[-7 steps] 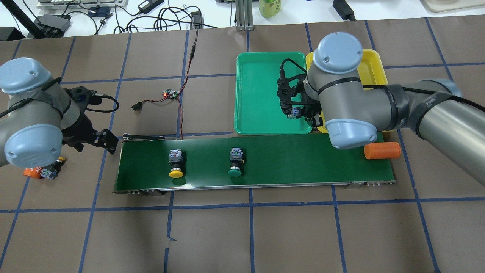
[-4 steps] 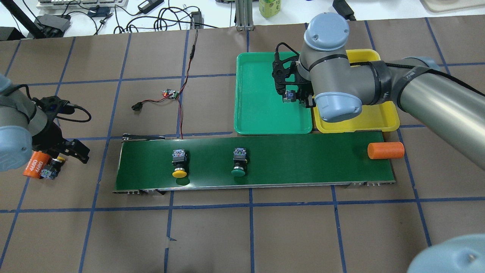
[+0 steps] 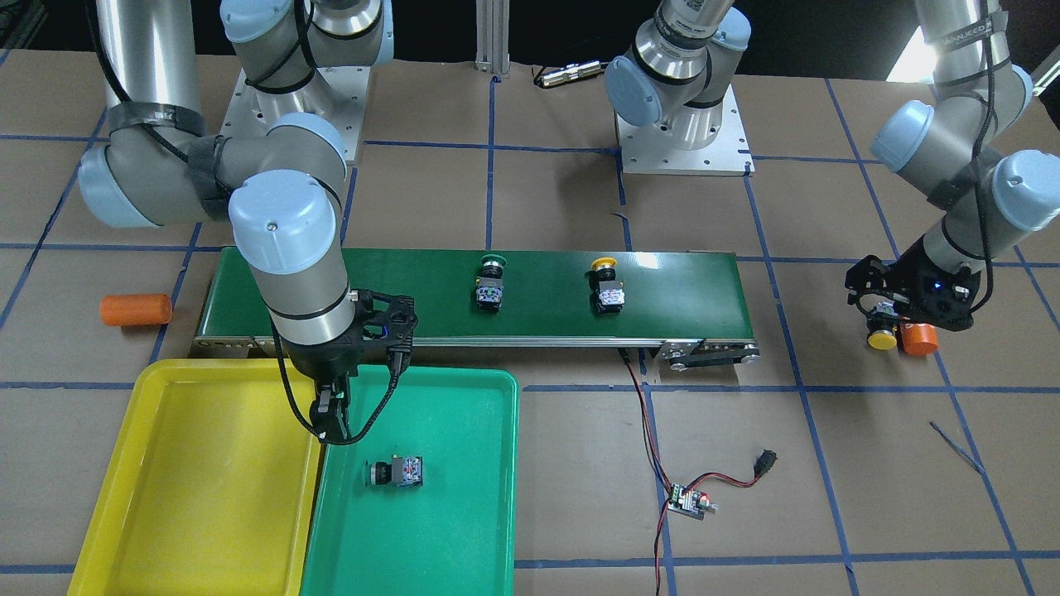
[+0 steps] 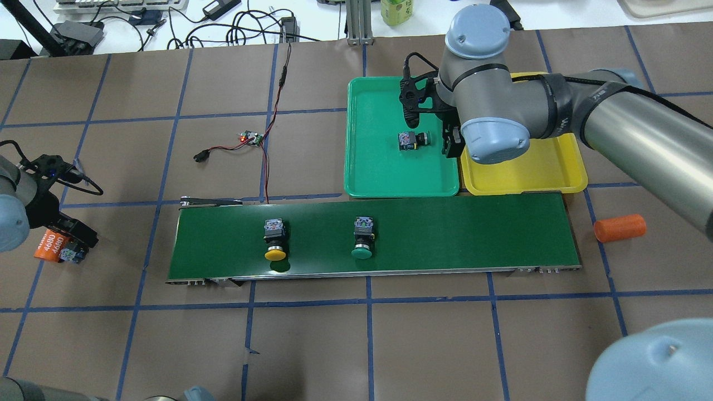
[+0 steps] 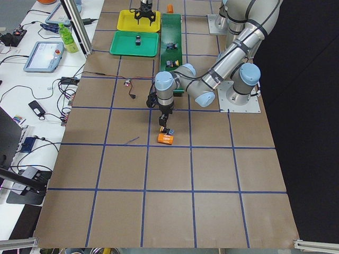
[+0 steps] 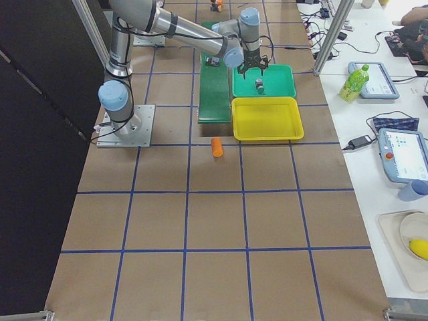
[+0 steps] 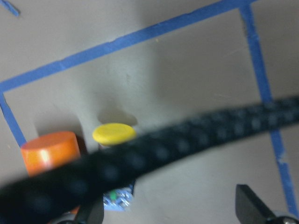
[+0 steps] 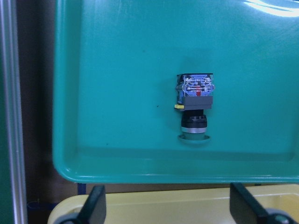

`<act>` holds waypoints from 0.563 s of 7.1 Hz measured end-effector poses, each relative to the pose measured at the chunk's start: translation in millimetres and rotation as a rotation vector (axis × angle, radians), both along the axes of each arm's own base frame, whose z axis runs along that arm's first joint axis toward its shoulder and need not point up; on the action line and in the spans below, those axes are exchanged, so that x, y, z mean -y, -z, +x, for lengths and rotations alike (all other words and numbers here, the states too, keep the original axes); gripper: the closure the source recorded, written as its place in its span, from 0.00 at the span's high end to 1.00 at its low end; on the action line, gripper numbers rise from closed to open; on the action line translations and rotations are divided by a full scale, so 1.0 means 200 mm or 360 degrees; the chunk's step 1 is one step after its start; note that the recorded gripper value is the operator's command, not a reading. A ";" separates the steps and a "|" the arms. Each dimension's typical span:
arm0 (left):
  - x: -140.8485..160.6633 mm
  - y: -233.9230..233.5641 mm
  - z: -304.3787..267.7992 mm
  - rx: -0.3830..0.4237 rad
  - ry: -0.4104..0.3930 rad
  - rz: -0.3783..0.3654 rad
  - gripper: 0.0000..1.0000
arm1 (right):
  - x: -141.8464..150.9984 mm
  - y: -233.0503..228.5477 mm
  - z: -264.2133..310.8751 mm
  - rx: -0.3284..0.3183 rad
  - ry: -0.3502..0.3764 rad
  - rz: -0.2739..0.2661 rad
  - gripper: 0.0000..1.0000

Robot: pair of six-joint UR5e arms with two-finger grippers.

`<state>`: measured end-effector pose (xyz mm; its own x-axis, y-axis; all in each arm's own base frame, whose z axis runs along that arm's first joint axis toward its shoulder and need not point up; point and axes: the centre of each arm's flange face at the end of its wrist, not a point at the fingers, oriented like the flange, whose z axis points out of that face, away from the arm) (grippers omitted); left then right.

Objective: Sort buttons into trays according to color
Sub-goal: 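Lower the green-capped button into the green tray with the right gripper and release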

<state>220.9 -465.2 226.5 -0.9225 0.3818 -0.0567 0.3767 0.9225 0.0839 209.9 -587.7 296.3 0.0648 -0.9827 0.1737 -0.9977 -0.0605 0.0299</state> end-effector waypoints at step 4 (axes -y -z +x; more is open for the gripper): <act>0.02 0.03 0.29 -0.0005 0.0068 -0.0010 1.00 | -0.48 -0.17 -0.22 -0.0004 0.0134 0.0127 0.99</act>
